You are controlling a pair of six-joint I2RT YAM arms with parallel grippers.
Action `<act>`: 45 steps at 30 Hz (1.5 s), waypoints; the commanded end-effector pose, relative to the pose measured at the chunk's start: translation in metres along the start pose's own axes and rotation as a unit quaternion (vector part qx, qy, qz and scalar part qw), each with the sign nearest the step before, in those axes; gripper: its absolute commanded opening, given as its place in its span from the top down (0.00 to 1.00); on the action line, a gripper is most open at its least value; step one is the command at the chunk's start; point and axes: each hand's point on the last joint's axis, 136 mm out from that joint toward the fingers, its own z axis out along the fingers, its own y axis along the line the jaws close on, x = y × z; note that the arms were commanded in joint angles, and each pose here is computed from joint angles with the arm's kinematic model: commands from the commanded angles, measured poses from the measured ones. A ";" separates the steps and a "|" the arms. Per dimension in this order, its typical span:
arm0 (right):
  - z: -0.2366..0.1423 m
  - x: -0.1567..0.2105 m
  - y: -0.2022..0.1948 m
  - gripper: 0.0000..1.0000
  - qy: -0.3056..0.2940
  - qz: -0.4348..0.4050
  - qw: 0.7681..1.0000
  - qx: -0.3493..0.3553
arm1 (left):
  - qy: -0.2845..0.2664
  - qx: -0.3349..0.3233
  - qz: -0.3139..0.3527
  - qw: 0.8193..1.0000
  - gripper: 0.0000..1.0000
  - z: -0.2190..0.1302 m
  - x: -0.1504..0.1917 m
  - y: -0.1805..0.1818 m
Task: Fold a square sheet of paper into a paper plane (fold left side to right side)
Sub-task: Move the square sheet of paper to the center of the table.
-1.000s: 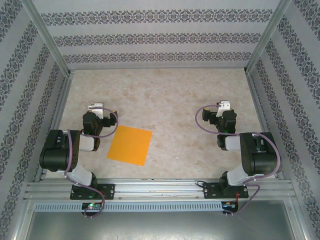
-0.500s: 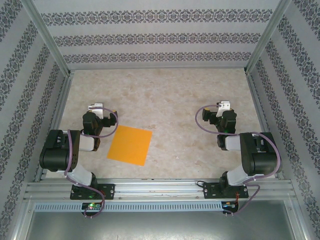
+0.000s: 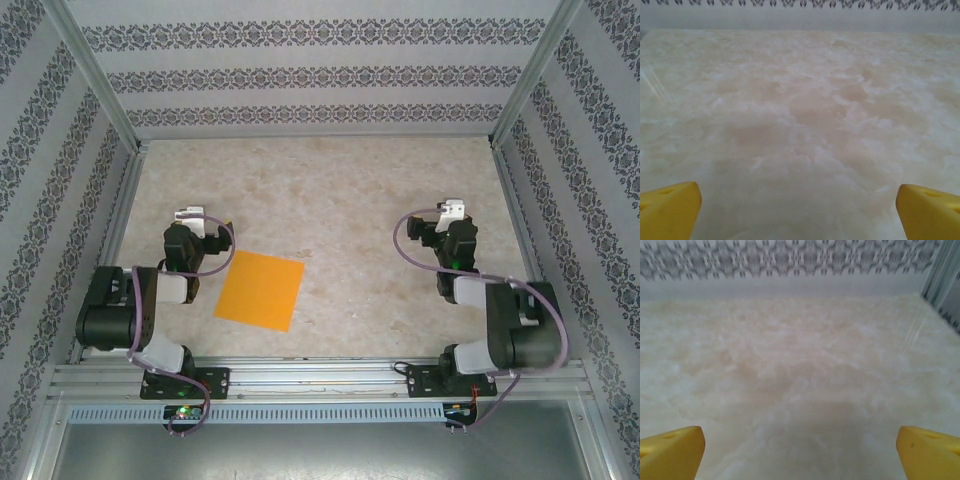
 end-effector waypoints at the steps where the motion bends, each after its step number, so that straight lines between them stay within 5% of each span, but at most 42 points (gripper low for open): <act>1: -0.017 -0.015 0.000 0.02 0.012 0.037 0.999 0.005 | 0.003 -0.014 -0.021 1.000 0.00 -0.015 -0.023 0.005; 7: -0.051 -0.027 0.033 0.02 0.064 0.155 0.983 -0.080 | 0.106 0.045 -0.150 0.982 0.00 -0.039 -0.035 -0.022; 13: -0.078 -0.019 0.078 0.02 0.152 0.239 0.942 -0.179 | 0.249 0.163 -0.245 0.923 0.04 -0.074 -0.007 -0.080; 21: -0.090 0.005 0.111 0.02 0.216 0.219 0.927 -0.213 | 0.391 0.242 -0.238 0.855 0.23 -0.123 0.055 -0.146; 29: -0.087 0.010 0.119 0.02 0.233 0.183 0.935 -0.194 | 0.487 0.227 -0.211 0.816 0.45 -0.114 0.114 -0.168; 36: -0.089 0.007 0.111 0.02 0.229 0.165 0.945 -0.168 | 0.521 0.199 -0.206 0.804 0.52 -0.098 0.142 -0.184; 45: -0.084 0.018 0.100 0.04 0.259 0.164 0.944 -0.123 | 0.469 0.179 -0.273 0.821 0.59 -0.054 0.139 -0.237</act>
